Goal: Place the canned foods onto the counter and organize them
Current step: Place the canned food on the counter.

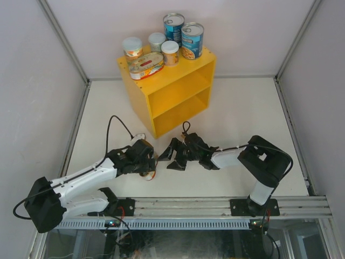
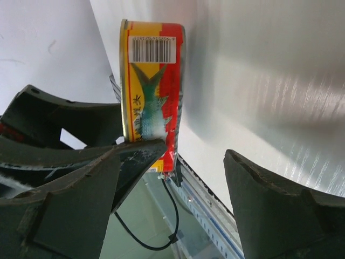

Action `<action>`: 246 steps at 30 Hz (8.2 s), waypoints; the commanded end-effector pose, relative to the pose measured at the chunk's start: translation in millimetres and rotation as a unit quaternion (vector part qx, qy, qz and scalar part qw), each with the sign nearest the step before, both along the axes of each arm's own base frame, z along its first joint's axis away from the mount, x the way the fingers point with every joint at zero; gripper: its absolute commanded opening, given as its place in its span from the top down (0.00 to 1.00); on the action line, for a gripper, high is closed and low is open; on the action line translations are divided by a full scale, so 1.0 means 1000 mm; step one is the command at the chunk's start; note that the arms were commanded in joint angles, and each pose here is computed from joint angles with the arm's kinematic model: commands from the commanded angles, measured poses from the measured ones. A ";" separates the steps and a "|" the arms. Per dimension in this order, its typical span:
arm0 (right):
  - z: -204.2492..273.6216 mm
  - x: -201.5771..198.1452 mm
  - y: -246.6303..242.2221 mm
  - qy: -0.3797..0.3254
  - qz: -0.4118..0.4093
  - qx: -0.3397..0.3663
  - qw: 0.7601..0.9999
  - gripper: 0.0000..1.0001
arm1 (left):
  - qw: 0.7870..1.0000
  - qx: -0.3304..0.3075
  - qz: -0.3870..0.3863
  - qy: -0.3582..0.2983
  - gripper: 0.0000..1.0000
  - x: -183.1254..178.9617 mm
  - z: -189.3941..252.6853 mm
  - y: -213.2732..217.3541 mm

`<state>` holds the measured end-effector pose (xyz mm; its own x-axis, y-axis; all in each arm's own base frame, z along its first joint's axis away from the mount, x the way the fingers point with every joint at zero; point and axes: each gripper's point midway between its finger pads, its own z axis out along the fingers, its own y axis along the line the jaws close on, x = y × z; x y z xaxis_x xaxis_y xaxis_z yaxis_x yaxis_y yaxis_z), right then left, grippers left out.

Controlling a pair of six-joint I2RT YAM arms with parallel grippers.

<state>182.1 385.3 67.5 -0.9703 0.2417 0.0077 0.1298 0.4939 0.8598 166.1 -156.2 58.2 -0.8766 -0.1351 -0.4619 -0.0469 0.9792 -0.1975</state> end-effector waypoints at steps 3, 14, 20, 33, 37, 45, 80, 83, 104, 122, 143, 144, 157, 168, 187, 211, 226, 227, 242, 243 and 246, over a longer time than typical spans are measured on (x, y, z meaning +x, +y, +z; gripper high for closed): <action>0.024 0.013 0.023 -0.032 0.004 0.050 0.998 0.22 | 0.998 -0.038 -0.003 -0.046 0.70 0.015 0.025 -0.018; 0.019 0.018 0.030 -0.031 0.009 0.046 0.998 0.21 | 0.998 -0.045 -0.017 -0.050 0.70 0.015 0.031 -0.030; 0.015 0.019 0.032 -0.028 0.011 0.048 0.998 0.21 | 0.997 -0.052 -0.023 -0.056 0.70 0.016 0.039 -0.037; 0.016 0.025 0.044 -0.034 0.022 0.053 0.998 0.21 | 0.995 -0.059 -0.048 -0.065 0.71 0.014 0.051 -0.048; 0.020 0.027 0.047 -0.040 0.026 0.057 0.997 0.23 | 0.995 -0.060 -0.055 -0.066 0.71 0.012 0.055 -0.051; 0.027 0.025 0.047 -0.049 0.032 0.063 0.996 0.31 | 0.993 -0.062 -0.064 -0.081 0.71 0.011 0.067 -0.055; 0.148 0.012 0.000 -0.174 0.012 0.066 0.982 0.88 | 0.969 -0.180 -0.072 -0.152 0.45 -0.013 0.158 -0.074; 0.165 0.011 -0.001 -0.186 0.010 0.072 0.980 0.89 | 0.964 -0.196 -0.076 -0.161 0.42 -0.015 0.170 -0.076; 0.329 0.024 -0.010 -0.278 -0.020 0.157 0.947 0.96 | 0.923 -0.245 -0.074 -0.287 0.46 -0.003 0.319 -0.061; 0.422 0.094 -0.014 -0.327 -0.046 0.189 0.925 0.97 | 0.900 -0.157 -0.041 -0.404 0.51 0.068 0.413 -0.028; 0.418 0.167 -0.011 -0.314 -0.110 0.206 0.920 1.00 | 0.899 -0.072 -0.045 -0.429 0.45 0.144 0.426 -0.004; 0.419 0.169 -0.011 -0.314 -0.114 0.208 0.919 1.00 | 0.900 -0.069 -0.044 -0.429 0.45 0.147 0.426 -0.003; 0.419 0.191 -0.009 -0.319 -0.167 0.206 0.910 1.00 | 0.907 -0.060 -0.044 -0.414 0.31 0.174 0.418 -0.006; 0.416 0.199 -0.004 -0.317 -0.193 0.202 0.906 1.00 | 0.912 -0.053 -0.036 -0.405 0.20 0.176 0.413 0.001; 0.402 0.197 -0.007 -0.312 -0.236 0.181 0.903 1.00 | 0.893 -0.083 -0.009 -0.442 0.17 0.149 0.424 0.018; 0.391 0.197 -0.012 -0.289 -0.274 0.170 0.902 1.00 | 0.871 -0.132 -0.059 -0.470 0.21 0.099 0.379 0.019; 0.396 0.194 -0.018 -0.265 -0.288 0.194 0.900 1.00 | 0.871 -0.081 -0.121 -0.469 0.19 0.106 0.360 0.011; 0.395 0.194 -0.019 -0.262 -0.292 0.196 0.899 1.00 | 0.870 -0.079 -0.123 -0.472 0.19 0.108 0.361 0.010; 0.388 0.204 -0.022 -0.234 -0.317 0.206 0.896 1.00 | 0.861 -0.079 -0.148 -0.481 0.19 0.124 0.363 -0.005; 0.389 0.204 -0.022 -0.233 -0.319 0.207 0.895 1.00 | 0.860 -0.079 -0.149 -0.482 0.19 0.124 0.363 -0.005; 0.389 0.206 -0.022 -0.231 -0.321 0.207 0.895 1.00 | 0.860 -0.077 -0.151 -0.482 0.18 0.126 0.361 -0.007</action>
<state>394.4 376.0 394.8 -0.5927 0.7814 -0.1955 -0.0466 0.2091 0.9768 289.7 -159.8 407.8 -0.1616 -0.0973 -0.9821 0.4359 0.8858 -0.1594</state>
